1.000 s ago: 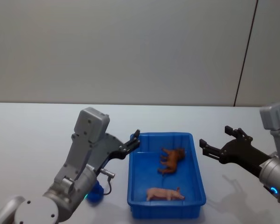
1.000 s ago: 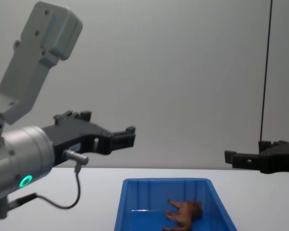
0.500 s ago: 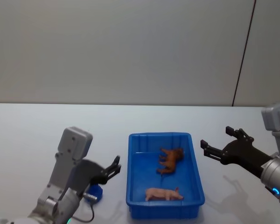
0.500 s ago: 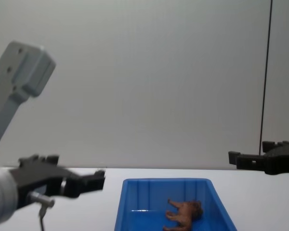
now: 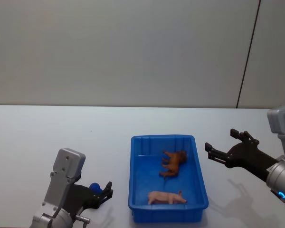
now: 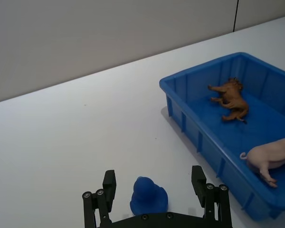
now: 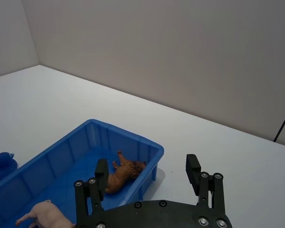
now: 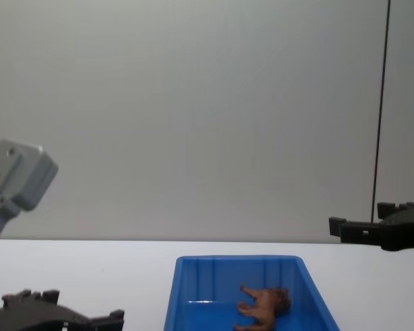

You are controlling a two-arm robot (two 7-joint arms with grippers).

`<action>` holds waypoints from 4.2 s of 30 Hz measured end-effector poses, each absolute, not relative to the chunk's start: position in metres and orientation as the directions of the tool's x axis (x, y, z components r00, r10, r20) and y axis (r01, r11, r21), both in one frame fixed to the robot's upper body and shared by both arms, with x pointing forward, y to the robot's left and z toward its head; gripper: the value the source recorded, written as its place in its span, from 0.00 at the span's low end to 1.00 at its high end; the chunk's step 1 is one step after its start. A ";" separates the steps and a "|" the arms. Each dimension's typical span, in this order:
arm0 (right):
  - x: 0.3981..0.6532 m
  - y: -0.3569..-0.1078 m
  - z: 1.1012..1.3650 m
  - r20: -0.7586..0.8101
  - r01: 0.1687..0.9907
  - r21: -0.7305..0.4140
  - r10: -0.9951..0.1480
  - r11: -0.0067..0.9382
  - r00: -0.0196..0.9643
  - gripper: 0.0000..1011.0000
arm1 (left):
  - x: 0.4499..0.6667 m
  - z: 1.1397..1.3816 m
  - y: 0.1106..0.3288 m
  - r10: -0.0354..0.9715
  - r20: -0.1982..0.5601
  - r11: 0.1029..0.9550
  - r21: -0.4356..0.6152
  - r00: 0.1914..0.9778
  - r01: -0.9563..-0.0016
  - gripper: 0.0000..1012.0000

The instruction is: Pick up the two dolls from the table and place them into the box.

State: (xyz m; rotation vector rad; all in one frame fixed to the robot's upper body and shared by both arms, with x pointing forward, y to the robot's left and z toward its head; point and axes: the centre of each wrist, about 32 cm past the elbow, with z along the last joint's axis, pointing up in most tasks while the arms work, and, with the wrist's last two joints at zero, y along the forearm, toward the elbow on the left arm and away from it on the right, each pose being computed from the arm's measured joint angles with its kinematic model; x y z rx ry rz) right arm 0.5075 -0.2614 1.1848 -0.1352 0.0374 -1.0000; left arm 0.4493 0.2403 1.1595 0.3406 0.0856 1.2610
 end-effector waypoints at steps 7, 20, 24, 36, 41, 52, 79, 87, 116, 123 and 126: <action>0.507 -0.262 1.185 0.031 0.836 -0.130 -0.841 0.533 0.540 0.99 | 0.460 1.146 0.247 0.943 0.106 0.264 0.335 0.315 -0.904 0.99; 0.507 -0.262 1.185 0.031 0.836 -0.131 -0.841 0.532 0.540 0.99 | 0.475 1.131 0.256 0.941 0.098 0.268 0.375 0.325 -0.888 0.99; 0.507 -0.262 1.185 0.031 0.836 -0.131 -0.841 0.532 0.540 0.99 | 0.477 1.128 0.258 0.941 0.097 0.267 0.383 0.326 -0.884 0.98; 0.507 -0.262 1.185 0.031 0.836 -0.131 -0.841 0.532 0.540 0.99 | 0.477 1.122 0.263 0.939 0.099 0.267 0.392 0.329 -0.880 0.67; 0.507 -0.262 1.185 0.031 0.836 -0.131 -0.841 0.532 0.540 0.99 | 0.477 1.120 0.264 0.938 0.100 0.270 0.391 0.332 -0.880 0.51; 0.507 -0.262 1.185 0.031 0.836 -0.131 -0.841 0.532 0.540 0.99 | 0.477 1.118 0.266 0.937 0.101 0.272 0.392 0.335 -0.879 0.32; 0.507 -0.262 1.185 0.031 0.836 -0.131 -0.841 0.532 0.540 0.99 | 0.482 1.129 0.265 0.929 0.128 0.284 0.351 0.346 -0.892 0.15; 0.507 -0.262 1.185 0.031 0.836 -0.131 -0.841 0.532 0.540 0.99 | 0.490 1.149 0.259 0.919 0.159 0.308 0.284 0.361 -0.908 0.11; 0.507 -0.262 1.185 0.031 0.836 -0.131 -0.841 0.532 0.540 0.99 | 0.529 1.190 0.197 0.811 0.169 0.550 0.107 0.560 -0.829 0.17; 0.507 -0.262 1.185 0.031 0.836 -0.131 -0.841 0.532 0.540 0.99 | 0.535 1.190 0.182 0.782 0.159 0.595 0.097 0.603 -0.798 0.35; 0.507 -0.262 1.185 0.031 0.836 -0.131 -0.841 0.532 0.540 0.99 | 0.536 1.190 0.178 0.773 0.158 0.608 0.090 0.615 -0.788 0.45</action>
